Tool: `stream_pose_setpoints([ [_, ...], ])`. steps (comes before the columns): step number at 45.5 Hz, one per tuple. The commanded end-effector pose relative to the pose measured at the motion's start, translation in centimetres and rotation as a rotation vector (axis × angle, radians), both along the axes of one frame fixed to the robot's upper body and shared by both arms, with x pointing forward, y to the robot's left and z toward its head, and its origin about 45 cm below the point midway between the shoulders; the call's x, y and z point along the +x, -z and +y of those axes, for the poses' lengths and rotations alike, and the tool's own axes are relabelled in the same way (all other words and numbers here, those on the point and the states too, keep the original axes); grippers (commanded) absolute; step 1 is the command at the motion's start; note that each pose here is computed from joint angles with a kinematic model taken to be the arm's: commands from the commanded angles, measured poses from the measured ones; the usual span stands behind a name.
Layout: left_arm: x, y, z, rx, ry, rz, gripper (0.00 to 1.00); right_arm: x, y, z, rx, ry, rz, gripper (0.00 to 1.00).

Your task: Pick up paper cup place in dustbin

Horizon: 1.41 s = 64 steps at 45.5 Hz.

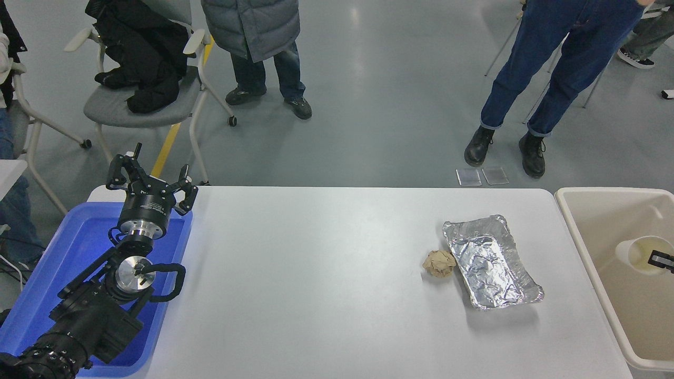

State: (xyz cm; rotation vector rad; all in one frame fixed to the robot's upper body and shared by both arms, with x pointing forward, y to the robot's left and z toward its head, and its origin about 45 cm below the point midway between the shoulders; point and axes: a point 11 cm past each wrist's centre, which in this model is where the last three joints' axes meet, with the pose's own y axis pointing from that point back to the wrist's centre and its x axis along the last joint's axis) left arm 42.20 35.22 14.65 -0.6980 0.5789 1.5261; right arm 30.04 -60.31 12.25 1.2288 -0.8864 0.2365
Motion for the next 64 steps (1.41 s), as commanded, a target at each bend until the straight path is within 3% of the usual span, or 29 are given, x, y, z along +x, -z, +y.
stream_pose_setpoints([
  [1,0.00,-0.02,0.01,0.000,-0.001,-0.001,0.99,-0.08,-0.19,-0.23,0.008,0.014,-0.013,1.00],
  [64,0.01,-0.01,0.00,0.000,0.000,0.000,0.99,0.39,-0.37,0.16,0.025,0.002,-0.017,1.00],
])
